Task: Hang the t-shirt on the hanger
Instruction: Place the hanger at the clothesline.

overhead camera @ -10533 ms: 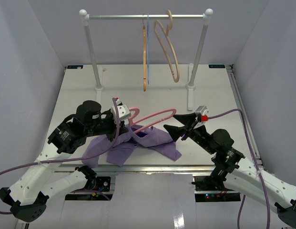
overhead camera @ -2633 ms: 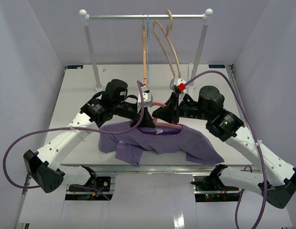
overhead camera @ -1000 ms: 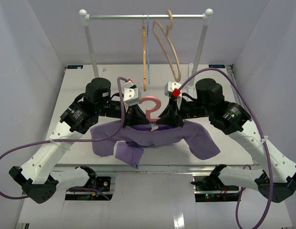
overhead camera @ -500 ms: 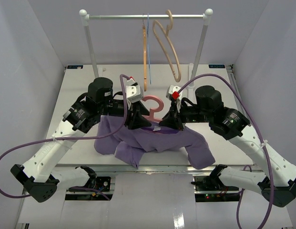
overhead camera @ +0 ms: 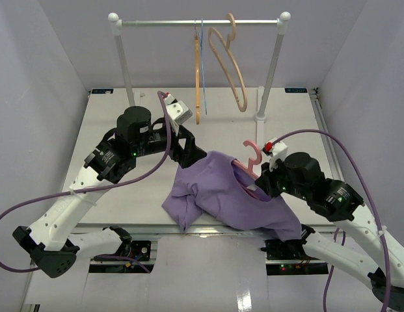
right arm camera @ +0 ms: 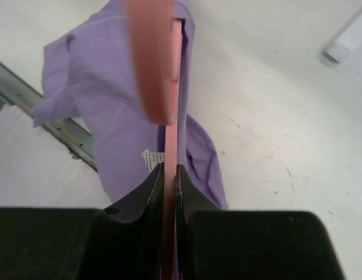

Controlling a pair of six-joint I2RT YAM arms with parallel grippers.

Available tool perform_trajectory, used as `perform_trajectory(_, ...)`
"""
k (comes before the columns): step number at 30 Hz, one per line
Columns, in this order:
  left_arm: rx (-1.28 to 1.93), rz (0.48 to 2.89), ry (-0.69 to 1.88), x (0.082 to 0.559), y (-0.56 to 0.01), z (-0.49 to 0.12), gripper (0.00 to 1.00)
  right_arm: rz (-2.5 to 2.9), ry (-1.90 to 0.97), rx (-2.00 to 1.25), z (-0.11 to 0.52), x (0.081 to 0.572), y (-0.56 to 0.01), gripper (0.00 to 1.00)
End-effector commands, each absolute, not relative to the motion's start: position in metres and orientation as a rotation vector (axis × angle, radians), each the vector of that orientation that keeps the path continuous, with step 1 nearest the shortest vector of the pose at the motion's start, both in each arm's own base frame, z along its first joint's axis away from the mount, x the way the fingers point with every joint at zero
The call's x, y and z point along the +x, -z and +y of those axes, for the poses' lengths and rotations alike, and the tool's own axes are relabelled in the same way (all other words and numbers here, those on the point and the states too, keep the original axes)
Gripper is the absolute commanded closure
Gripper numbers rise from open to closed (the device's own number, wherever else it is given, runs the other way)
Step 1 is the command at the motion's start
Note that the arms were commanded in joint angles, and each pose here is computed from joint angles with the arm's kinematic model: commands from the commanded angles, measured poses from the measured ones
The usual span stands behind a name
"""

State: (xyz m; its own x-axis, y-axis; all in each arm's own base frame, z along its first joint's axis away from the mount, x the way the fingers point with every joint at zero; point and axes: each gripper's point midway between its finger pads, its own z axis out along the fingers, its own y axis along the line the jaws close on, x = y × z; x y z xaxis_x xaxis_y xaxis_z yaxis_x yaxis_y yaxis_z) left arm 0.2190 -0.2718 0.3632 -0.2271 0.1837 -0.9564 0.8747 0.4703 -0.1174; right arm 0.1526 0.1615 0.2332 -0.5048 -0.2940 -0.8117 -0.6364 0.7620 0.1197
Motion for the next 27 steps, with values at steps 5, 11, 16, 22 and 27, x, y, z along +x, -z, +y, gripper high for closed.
perform_trajectory(5,0.657,1.865,0.911,0.233,-0.362,-0.275,0.02,2.184,-0.149,-0.266,0.102,0.185,-0.238,0.92)
perform_trajectory(11,0.481,1.884,0.848,0.253,-0.322,-0.267,0.02,2.074,0.074,-0.086,0.087,0.226,-0.279,0.92)
perform_trajectory(16,0.405,1.886,0.873,0.256,-0.294,-0.268,0.02,1.908,0.088,-0.043,0.105,0.269,-0.344,0.92)
perform_trajectory(22,0.348,1.820,0.949,0.251,-0.267,-0.269,0.02,1.750,0.067,-0.104,0.130,0.332,-0.417,0.92)
perform_trajectory(27,0.306,1.811,0.952,0.249,-0.254,-0.267,0.02,1.736,0.049,-0.153,0.139,0.373,-0.435,0.92)
